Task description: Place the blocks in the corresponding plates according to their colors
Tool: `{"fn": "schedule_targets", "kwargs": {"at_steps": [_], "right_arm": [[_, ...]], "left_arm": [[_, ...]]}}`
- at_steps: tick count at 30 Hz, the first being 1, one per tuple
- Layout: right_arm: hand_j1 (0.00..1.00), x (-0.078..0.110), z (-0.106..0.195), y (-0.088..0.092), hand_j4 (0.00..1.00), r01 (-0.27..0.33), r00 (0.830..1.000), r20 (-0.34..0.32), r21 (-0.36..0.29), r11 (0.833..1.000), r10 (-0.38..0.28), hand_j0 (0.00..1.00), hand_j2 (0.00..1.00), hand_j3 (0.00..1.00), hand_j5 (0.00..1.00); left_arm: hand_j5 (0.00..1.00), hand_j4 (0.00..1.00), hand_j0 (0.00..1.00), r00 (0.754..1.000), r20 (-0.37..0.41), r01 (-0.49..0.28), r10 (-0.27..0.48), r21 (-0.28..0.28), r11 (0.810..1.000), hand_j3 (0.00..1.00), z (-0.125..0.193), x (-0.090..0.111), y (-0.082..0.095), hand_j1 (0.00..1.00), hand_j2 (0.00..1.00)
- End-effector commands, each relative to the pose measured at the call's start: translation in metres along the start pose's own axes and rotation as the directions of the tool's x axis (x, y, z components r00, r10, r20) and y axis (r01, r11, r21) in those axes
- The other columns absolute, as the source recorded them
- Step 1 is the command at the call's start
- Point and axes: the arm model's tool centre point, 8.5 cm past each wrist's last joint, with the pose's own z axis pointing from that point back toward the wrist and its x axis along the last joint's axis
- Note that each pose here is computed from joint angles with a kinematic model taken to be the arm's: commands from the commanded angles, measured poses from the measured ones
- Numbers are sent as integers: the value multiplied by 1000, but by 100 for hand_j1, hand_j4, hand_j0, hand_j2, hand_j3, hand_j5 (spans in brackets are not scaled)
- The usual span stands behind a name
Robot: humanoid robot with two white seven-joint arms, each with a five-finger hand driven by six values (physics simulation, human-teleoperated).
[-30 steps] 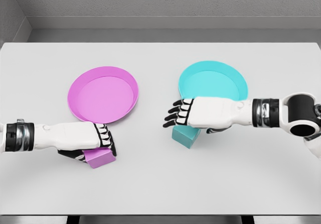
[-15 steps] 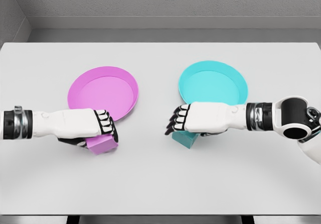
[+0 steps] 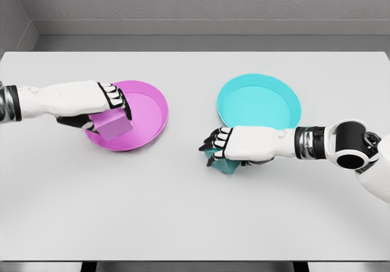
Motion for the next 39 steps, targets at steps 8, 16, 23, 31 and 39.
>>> {"fn": "schedule_targets", "kwargs": {"at_steps": [8,16,23,31,39], "right_arm": [[54,-3,0,4,54,-14,1000,-11,26,1000,14,54,54,54,54],[53,-10,10,-10,53,3,1000,-29,-35,999,-4,53,53,53,53],[53,-14,20,-22,53,37,999,-21,-101,994,-39,53,53,53,53],[53,-42,61,-47,53,54,991,-108,-223,973,-80,53,53,53,53],[54,-92,70,-53,54,119,965,-198,-265,957,-174,54,54,54,54]], "left_arm": [[42,42,42,990,-32,-137,137,23,990,42,-27,-29,-23,42,42],[100,100,100,986,-47,-162,163,27,987,100,-26,-36,-28,100,100],[100,100,100,984,-55,-168,169,30,985,100,-25,-39,-28,100,100],[100,100,100,979,-68,-187,193,94,978,100,13,-47,-5,100,100],[100,100,100,966,-121,-216,227,99,971,100,45,-58,-8,100,100]]}}
